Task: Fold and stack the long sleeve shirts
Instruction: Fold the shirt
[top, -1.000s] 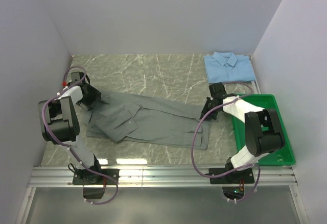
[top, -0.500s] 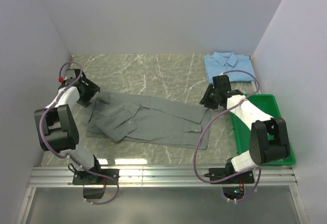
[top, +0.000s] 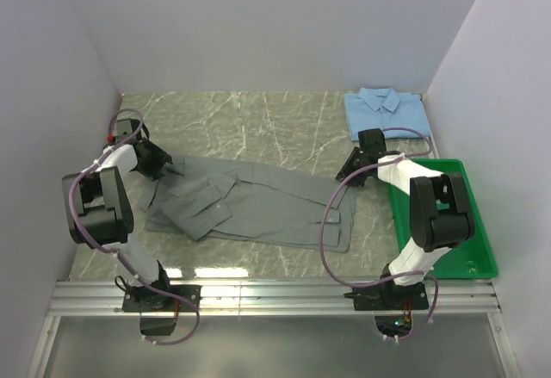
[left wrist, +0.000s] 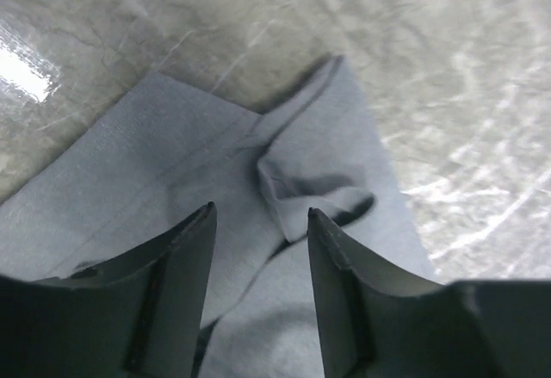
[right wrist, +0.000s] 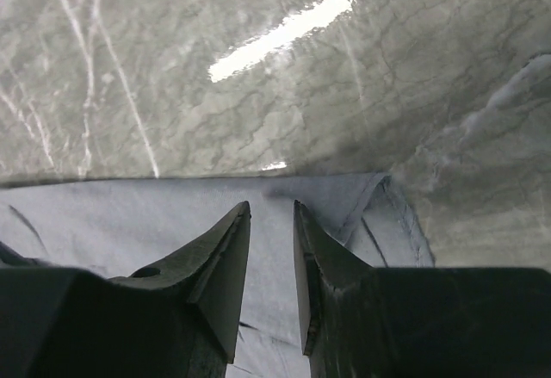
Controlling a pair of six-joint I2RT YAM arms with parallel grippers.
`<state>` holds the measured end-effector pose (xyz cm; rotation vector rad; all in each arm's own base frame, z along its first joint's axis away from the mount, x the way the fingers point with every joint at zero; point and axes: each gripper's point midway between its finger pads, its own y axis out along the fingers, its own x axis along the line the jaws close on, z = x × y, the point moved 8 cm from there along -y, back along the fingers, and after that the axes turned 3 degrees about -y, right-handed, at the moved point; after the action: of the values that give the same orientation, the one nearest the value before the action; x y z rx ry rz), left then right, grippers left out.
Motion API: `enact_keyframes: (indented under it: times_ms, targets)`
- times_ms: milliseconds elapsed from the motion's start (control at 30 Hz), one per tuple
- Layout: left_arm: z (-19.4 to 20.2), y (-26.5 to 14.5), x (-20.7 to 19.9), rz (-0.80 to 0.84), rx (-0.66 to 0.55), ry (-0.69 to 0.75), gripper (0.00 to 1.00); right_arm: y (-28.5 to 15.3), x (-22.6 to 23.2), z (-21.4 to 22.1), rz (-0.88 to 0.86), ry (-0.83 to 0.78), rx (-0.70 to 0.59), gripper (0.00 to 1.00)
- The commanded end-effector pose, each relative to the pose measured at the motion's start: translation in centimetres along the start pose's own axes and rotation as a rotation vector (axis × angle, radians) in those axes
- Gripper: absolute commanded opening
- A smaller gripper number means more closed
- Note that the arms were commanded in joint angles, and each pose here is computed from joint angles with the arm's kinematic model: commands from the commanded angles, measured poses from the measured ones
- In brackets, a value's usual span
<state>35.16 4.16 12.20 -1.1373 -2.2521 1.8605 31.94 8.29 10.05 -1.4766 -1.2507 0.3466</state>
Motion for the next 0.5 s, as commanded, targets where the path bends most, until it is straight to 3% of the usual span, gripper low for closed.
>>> enact_keyframes:
  times_ms: [0,233,467]
  targets:
    - [0.0,0.9,-0.1,-0.008,0.006,0.013,0.50,0.3,0.8,-1.2,-0.045,0.029,-0.025,0.34]
    - [0.3,1.9,0.6,-0.033,0.020,0.016,0.39,1.4,0.2,-1.0,-0.021,0.035,0.001,0.33]
    - [0.1,2.4,1.5,-0.109,-0.003,0.018,0.09,2.1,-0.2,-1.6,0.009,0.048,0.008,0.33]
